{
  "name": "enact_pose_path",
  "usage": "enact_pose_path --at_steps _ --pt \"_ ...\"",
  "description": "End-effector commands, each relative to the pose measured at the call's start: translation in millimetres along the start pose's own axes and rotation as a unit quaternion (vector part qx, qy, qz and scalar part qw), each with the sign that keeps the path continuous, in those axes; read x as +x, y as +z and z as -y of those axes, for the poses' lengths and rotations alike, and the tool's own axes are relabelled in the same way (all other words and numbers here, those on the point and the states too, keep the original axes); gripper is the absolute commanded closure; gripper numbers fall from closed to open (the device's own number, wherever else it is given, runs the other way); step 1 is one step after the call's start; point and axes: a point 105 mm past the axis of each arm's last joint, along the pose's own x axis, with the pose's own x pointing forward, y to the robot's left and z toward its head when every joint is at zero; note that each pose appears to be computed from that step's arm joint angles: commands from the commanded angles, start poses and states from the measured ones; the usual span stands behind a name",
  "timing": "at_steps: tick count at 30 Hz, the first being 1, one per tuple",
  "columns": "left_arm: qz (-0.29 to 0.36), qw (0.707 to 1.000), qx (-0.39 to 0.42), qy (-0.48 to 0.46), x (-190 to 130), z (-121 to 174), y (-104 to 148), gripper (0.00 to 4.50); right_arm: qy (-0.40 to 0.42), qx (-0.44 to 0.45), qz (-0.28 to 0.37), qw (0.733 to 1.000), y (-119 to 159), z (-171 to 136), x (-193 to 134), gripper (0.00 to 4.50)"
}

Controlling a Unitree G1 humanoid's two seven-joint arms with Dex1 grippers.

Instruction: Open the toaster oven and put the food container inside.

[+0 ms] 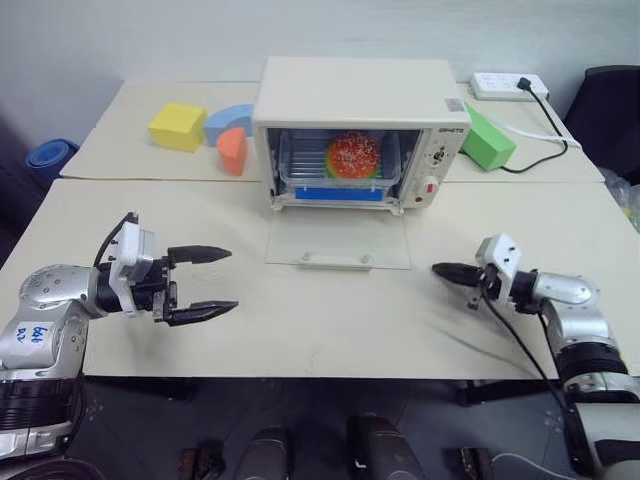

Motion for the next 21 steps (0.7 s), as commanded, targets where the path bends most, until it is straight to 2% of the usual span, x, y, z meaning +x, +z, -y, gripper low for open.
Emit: enact_pose_path --at_steps 1,6,9,13,16,18,21 --pt "0.017 1.0 0.02 -0.001 6.2 -2.5 9.5 0.02 0.018 -0.011 0.056 0.998 18.8 -4.5 17.3 4.5" --pt "0.054 0.998 0.003 0.025 8.6 -7.2 13.3 0.02 0.038 0.013 0.143 0.989 47.7 -12.4 26.0 4.5" --pt "0.074 0.996 -0.012 0.039 7.2 -8.3 16.5 0.02 0.016 0.027 0.189 0.981 65.0 -8.3 24.1 4.5" --pt "0.13 0.987 -0.046 0.088 -0.3 -17.4 26.3 0.02 -0.037 0.063 0.281 0.957 104.3 9.3 17.7 4.5" --pt "0.165 0.974 -0.064 0.139 -7.1 -28.5 29.7 0.02 -0.067 0.1 0.361 0.925 140.5 25.8 15.1 4.5" --pt "0.166 0.97 -0.065 0.167 -10.7 -35.2 27.1 0.02 -0.07 0.108 0.382 0.915 154.9 31.0 16.1 4.5" --pt "0.149 0.967 -0.053 0.202 -15.2 -44.3 22.1 0.02 -0.065 0.114 0.374 0.918 161.3 34.0 16.8 4.5"
